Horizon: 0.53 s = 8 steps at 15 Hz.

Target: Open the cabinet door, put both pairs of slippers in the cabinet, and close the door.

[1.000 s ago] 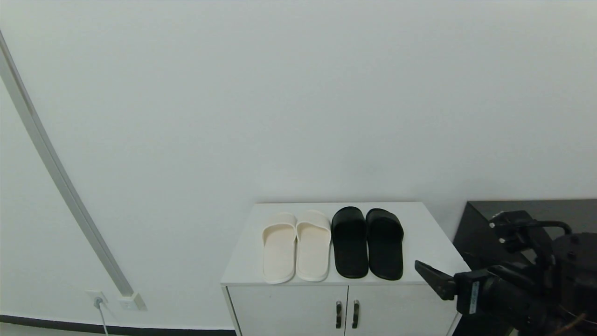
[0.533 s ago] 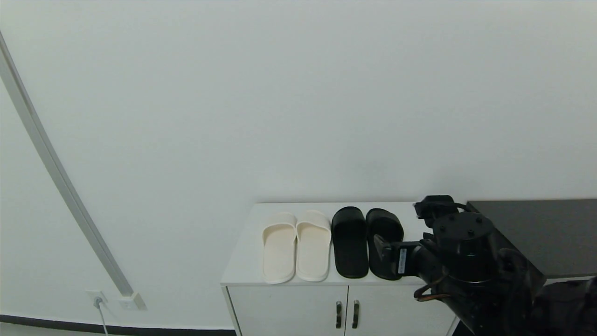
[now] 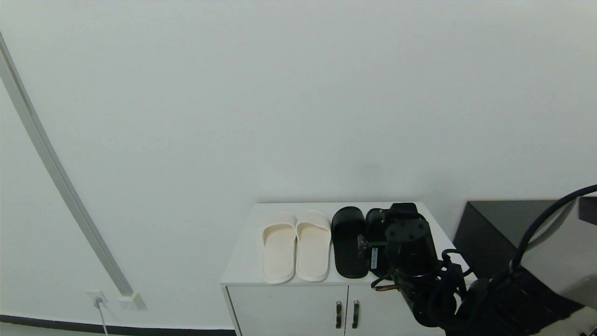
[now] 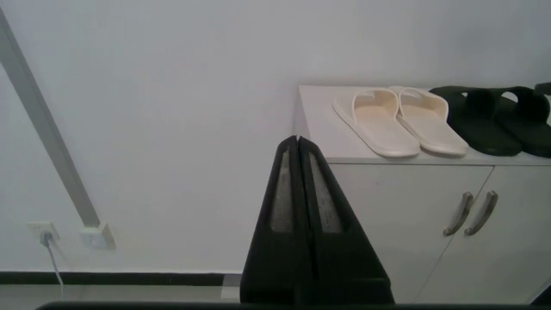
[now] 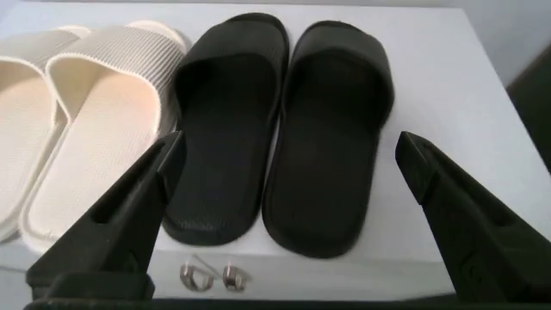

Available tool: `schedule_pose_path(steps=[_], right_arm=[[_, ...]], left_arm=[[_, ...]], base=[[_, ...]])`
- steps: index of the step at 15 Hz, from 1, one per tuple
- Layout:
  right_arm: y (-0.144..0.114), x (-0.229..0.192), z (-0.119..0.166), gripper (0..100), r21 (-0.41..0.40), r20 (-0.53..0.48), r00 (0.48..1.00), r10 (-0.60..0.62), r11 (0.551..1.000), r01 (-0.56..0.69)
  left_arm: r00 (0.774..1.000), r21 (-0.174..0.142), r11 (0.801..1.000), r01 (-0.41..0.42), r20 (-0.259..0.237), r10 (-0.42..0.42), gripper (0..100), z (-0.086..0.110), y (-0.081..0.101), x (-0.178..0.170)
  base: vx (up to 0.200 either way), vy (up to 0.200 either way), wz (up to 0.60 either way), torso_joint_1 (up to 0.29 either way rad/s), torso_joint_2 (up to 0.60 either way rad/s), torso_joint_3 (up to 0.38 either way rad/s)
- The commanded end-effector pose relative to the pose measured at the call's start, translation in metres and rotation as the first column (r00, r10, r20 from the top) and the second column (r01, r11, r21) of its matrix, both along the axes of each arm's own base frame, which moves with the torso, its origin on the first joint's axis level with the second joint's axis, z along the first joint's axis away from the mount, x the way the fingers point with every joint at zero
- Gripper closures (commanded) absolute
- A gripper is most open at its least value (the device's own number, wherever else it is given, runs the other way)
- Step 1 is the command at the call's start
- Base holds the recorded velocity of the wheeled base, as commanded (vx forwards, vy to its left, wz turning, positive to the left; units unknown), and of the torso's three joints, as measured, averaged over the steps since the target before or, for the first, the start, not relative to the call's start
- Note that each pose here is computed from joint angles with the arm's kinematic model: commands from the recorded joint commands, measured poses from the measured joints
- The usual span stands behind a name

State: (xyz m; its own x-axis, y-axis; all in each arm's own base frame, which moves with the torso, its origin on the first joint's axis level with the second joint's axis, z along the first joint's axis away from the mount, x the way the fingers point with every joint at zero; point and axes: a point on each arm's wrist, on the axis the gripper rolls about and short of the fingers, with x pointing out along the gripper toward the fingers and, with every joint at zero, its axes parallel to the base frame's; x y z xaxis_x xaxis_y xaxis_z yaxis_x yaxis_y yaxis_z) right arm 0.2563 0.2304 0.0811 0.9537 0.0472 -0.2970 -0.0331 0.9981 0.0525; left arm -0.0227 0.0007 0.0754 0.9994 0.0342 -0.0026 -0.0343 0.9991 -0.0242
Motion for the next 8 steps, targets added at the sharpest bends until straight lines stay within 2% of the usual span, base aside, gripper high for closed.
schedule_pose_path(steps=[1,3,6,8], right_arm=[[0.003,0.016,-0.020,0,-0.037,-0.026,1.000,-0.016,0.999,0.015],[0.005,0.036,-0.036,0,-0.027,-0.051,0.999,0.000,1.000,-0.002],[0.005,0.055,-0.038,0,0.006,-0.047,0.999,0.020,1.000,-0.020],[0.006,0.070,-0.045,0,-0.004,-0.041,0.999,0.012,1.000,-0.012]], left_arm=[[1.000,0.000,1.000,-0.001,-0.001,0.001,100,0.000,0.000,0.000],[1.000,0.000,1.000,-0.001,0.001,0.001,100,0.000,0.000,0.000],[1.000,0.000,1.000,-0.001,-0.001,0.001,100,0.000,0.000,0.000],[1.000,0.000,1.000,-0.001,0.001,0.001,100,0.000,0.000,0.000]], base=[[0.000,0.000,0.00,0.000,0.00,0.000],[0.000,0.000,0.00,0.000,0.00,0.000],[0.000,0.000,0.00,0.000,0.00,0.000],[0.000,0.000,0.00,0.000,0.00,0.000]])
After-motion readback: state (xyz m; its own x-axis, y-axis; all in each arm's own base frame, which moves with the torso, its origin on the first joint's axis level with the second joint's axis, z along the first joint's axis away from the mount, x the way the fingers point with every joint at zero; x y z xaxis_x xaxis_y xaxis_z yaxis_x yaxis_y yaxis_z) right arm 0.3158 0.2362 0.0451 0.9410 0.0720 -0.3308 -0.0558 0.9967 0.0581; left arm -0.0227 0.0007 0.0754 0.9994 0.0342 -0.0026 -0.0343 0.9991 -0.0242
